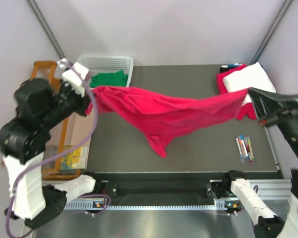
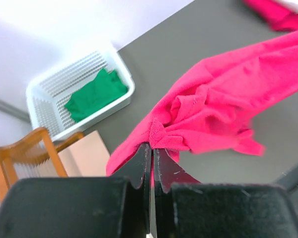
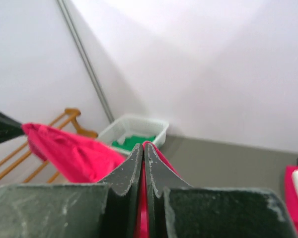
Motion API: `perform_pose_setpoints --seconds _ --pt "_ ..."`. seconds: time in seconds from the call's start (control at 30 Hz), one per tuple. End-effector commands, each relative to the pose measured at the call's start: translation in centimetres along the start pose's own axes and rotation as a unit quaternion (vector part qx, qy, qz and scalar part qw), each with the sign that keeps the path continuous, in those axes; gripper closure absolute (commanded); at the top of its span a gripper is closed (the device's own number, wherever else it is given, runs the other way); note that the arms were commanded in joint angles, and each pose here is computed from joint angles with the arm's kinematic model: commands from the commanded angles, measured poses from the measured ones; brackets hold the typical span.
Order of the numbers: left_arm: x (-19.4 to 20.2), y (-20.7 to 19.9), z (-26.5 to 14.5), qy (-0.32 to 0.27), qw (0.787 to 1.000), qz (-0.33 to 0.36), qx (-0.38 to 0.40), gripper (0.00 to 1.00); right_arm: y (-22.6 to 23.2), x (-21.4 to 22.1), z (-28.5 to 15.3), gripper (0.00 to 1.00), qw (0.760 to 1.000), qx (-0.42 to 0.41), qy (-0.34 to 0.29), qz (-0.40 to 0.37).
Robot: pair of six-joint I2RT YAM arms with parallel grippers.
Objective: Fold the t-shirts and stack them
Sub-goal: Flatten the tshirt out
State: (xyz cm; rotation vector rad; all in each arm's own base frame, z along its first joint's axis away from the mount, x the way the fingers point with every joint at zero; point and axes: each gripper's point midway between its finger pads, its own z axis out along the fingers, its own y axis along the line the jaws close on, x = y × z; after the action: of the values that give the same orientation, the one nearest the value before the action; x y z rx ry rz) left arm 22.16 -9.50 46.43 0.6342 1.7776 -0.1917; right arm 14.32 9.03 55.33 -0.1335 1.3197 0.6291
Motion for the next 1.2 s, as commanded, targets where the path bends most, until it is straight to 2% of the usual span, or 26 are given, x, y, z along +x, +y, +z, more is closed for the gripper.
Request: perform_pose_setpoints --seconds 0.0,0.13,0.27,0.43,0.5,0.53,0.57,0.6,0.67,0.7,0.77,0.8,0.83,0.9,0.93,1.0,1.17 --pt "2.1 -3.2 -1.1 0.029 0.996 0.007 0.085 1.0 0.2 -2.9 -2.4 1.0 0.998 0.031 -0.045 -0.031" --pt "3.8 -4.9 -1.6 0.046 0.991 0.005 0.127 1.0 -0.1 -5.2 -3.1 1.0 0.995 0.059 -0.072 -0.037" --pt "6.0 -5.2 -0.4 0.073 0.989 0.002 0.131 1.0 -3.4 -2.7 0.9 1.0 0.995 0.101 -0.025 -0.014" --pt "11.1 -4.8 3.6 0.125 0.986 0.004 0.113 1.0 -9.6 7.0 9.1 1.0 0.986 0.137 0.09 0.039" --pt "13.0 -4.6 5.1 0.146 0.983 0.007 0.108 1.0 -12.1 10.9 11.0 1.0 0.978 0.154 0.127 0.052" --pt "15.5 -4.9 6.3 0.175 0.978 0.004 0.112 1.0 -13.3 12.5 12.7 1.0 0.977 0.153 0.138 0.06" --pt "16.1 -4.9 7.4 0.176 0.978 0.005 0.111 1.0 -14.8 13.6 13.3 1.0 0.973 0.165 0.146 0.066" --pt "19.0 -5.5 8.6 0.21 0.97 0.0 0.123 1.0 -15.8 15.2 13.9 1.0 0.969 0.172 0.16 0.076" --pt "21.3 -5.8 10.5 0.227 0.966 0.001 0.128 1.0 -18.0 17.8 16.1 1.0 0.964 0.175 0.177 0.092" --pt "24.6 -6.4 11.5 0.268 0.953 -0.004 0.138 1.0 -18.6 18.6 16.8 1.0 0.963 0.176 0.183 0.096" --pt "27.1 -6.5 13.0 0.294 0.945 0.002 0.142 1.0 -20.5 21.8 18.6 1.0 0.953 0.182 0.217 0.108" --pt "29.8 -6.9 13.7 0.334 0.931 -0.002 0.149 1.0 -20.8 22.0 19.6 1.0 0.953 0.179 0.218 0.109" --pt "31.0 -6.8 14.1 0.353 0.924 -0.003 0.146 1.0 -21.8 24.3 20.4 1.0 0.945 0.18 0.244 0.119" --pt "34.3 -7.0 15.0 0.406 0.902 -0.004 0.148 1.0 -22.5 25.0 21.8 1.0 0.944 0.173 0.252 0.124" --pt "35.2 -6.9 15.3 0.42 0.896 -0.003 0.146 1.0 -22.9 26.8 22.5 1.0 0.939 0.166 0.27 0.135" --pt "37.2 -6.5 16.1 0.448 0.884 0.0 0.133 1.0 -23.0 26.9 23.8 1.0 0.94 0.153 0.272 0.137" --pt "37.2 -4.7 17.8 0.451 0.889 -0.025 0.074 1.0 -24.6 30.3 26.0 1.0 0.927 0.15 0.308 0.154"
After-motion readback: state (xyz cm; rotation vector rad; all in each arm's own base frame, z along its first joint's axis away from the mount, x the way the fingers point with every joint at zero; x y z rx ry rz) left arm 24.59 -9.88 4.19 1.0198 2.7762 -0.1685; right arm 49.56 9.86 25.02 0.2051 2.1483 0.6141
